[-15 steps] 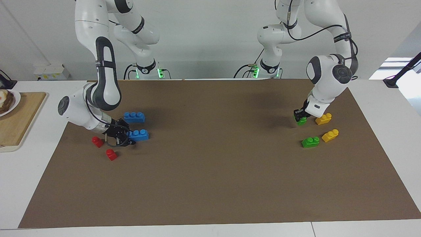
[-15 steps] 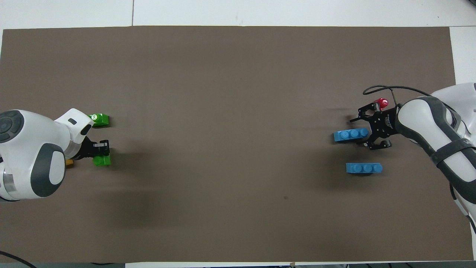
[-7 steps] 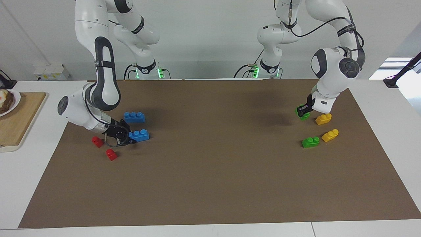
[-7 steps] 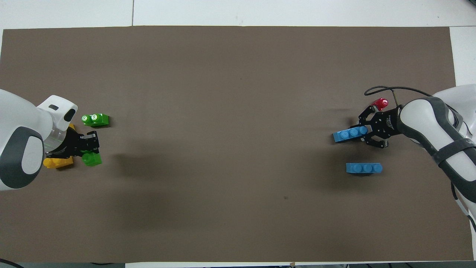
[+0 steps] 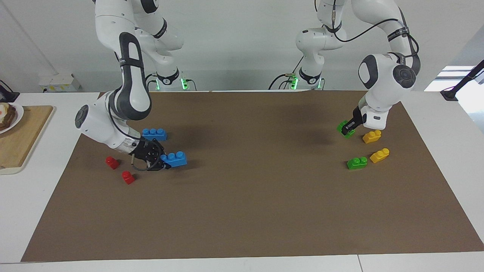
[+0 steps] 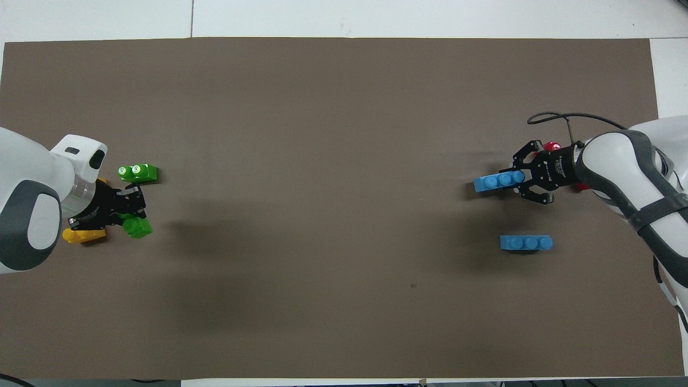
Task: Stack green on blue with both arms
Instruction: 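Carry the blue brick to the table centre with the right gripper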
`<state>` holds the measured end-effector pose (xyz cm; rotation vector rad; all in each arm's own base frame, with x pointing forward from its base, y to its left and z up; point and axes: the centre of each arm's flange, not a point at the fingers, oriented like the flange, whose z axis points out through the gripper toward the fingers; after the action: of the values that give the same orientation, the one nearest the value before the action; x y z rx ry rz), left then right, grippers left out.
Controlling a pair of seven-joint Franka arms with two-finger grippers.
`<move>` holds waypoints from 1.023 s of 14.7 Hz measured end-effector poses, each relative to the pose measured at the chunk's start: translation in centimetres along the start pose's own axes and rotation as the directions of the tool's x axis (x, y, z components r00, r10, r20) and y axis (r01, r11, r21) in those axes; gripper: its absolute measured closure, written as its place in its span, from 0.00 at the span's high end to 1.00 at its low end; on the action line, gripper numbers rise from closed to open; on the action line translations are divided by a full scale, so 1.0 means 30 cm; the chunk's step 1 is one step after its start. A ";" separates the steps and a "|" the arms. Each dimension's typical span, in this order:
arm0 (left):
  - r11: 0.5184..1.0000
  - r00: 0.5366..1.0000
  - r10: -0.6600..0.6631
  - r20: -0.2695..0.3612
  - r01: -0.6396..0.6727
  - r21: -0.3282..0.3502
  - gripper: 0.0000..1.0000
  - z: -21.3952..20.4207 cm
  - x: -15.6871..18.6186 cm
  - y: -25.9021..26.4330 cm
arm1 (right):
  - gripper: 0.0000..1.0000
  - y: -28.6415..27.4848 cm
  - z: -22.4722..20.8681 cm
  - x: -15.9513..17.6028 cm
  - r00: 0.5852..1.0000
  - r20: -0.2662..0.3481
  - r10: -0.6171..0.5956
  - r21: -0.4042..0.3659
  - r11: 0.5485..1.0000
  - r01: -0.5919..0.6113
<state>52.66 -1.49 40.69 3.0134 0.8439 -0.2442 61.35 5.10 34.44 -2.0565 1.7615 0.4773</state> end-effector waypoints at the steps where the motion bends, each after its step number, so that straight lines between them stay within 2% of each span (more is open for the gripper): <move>1: 0.999 0.999 -0.034 0.005 0.034 -0.009 0.34 -0.001 -0.003 0.005 | 0.35 -0.018 0.018 -0.091 1.000 0.002 0.007 -0.005 1.000 -0.007; 4: 0.992 0.992 -0.124 0.023 0.125 -0.031 0.34 -0.002 -0.011 0.019 | 0.35 -0.035 0.104 -0.342 0.998 0.000 0.069 -0.019 0.997 -0.069; 7: 0.978 0.979 -0.203 0.029 0.204 -0.037 0.34 -0.005 -0.011 0.022 | 0.35 -0.018 0.214 -0.572 0.994 -0.013 0.108 0.014 0.994 -0.108; 12: 0.948 0.954 -0.292 0.066 0.298 -0.110 0.34 -0.061 0.001 0.051 | 0.35 0.058 0.372 -0.753 0.991 -0.031 0.132 0.055 0.990 -0.130; 15: 0.890 0.896 -0.438 0.079 0.444 -0.104 0.34 -0.069 -0.008 0.084 | 0.35 0.104 0.489 -0.785 0.987 -0.052 0.151 0.075 0.986 -0.147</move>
<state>54.07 -3.68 42.67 2.6515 1.4746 -0.2603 54.60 32.16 33.14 -1.9170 1.9467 0.3953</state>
